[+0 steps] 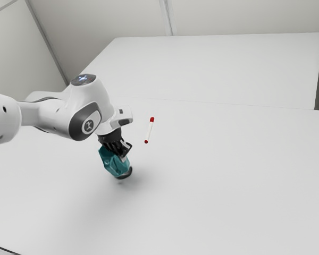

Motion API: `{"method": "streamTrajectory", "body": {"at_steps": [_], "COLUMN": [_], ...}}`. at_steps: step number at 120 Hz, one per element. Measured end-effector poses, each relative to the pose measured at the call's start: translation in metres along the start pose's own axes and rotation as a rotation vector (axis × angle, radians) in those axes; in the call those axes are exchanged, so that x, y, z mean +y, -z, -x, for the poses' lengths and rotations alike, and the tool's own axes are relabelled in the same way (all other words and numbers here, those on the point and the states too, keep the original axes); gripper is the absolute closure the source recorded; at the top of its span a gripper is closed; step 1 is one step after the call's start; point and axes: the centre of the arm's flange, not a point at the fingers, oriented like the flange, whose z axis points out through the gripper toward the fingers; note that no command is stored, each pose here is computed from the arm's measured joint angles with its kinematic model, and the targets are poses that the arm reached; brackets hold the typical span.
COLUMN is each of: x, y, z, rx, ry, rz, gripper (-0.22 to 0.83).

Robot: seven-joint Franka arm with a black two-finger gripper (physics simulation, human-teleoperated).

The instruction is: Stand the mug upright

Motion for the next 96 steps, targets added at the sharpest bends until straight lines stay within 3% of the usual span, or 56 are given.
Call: {"method": "streamTrajectory", "body": {"at_steps": [49,72,96], "x": [0.002,0.004,0.006], "y": [-0.014,-0.009,0.000], "z": [0.001,0.000,-0.002], "rx": [-0.033,-0.020,0.001], "ry": [0.031,0.036,0.038], "rz": [0.004,0.007,0.007], "gripper": [0.77,0.62,0.27]}}
